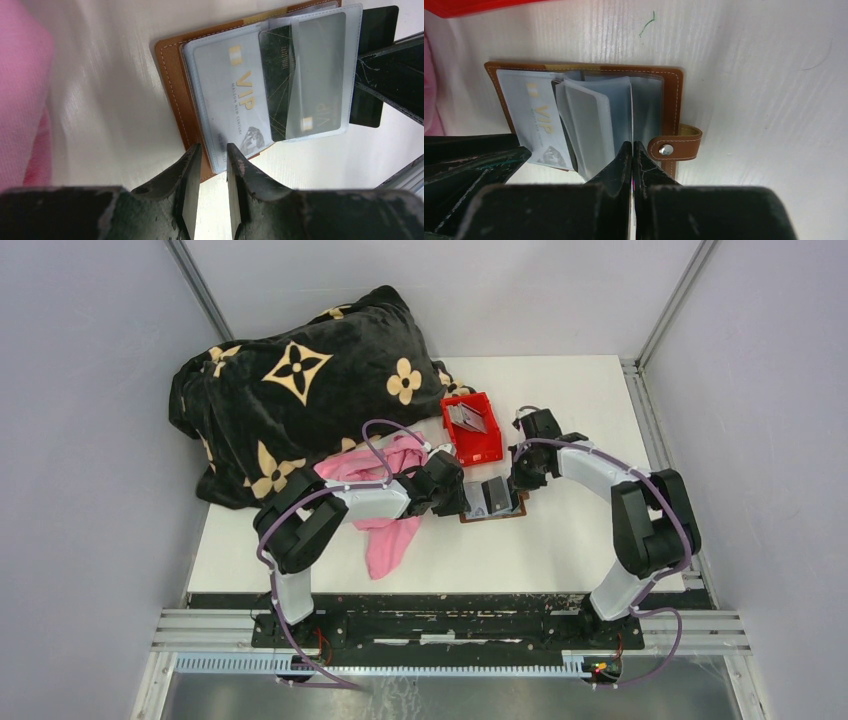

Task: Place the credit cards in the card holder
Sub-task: Insert the credit card into the card holder.

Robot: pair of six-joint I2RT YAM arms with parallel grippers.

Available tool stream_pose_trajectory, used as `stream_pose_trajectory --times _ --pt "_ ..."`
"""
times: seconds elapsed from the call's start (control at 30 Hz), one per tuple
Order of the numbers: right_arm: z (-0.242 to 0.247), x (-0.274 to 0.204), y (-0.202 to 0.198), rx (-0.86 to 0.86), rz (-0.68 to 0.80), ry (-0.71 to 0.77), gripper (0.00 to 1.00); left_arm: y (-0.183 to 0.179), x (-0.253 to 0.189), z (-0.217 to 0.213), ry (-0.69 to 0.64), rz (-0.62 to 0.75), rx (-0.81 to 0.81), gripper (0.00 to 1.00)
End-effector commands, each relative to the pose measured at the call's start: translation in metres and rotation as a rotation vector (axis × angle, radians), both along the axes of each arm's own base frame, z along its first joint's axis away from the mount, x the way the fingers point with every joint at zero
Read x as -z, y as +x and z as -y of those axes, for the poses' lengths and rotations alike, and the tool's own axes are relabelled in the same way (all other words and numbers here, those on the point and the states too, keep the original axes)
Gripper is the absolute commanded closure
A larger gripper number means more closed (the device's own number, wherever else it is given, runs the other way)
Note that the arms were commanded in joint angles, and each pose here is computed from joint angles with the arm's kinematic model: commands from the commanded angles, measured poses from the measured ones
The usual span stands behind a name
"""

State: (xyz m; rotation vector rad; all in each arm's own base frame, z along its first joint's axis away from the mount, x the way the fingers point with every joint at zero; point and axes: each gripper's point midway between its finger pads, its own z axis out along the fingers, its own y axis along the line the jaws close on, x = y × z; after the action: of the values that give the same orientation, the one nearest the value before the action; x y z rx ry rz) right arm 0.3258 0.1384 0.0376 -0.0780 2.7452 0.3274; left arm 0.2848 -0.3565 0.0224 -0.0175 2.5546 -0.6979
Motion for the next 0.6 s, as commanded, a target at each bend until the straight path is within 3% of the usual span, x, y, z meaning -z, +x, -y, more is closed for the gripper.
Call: stream_pose_trajectory --times 0.0,0.33,0.57 --pt "-0.009 0.014 -0.02 -0.002 -0.064 0.064 0.99 -0.021 0.035 -0.045 0.197 -0.067 0.018 0.66" --pt "-0.016 -0.002 -0.015 0.008 -0.018 0.13 0.99 -0.024 0.037 -0.052 0.227 -0.077 0.013 0.67" --pt "-0.009 -0.022 -0.008 0.015 0.017 0.09 0.99 -0.025 0.037 -0.055 0.235 -0.08 0.009 0.68"
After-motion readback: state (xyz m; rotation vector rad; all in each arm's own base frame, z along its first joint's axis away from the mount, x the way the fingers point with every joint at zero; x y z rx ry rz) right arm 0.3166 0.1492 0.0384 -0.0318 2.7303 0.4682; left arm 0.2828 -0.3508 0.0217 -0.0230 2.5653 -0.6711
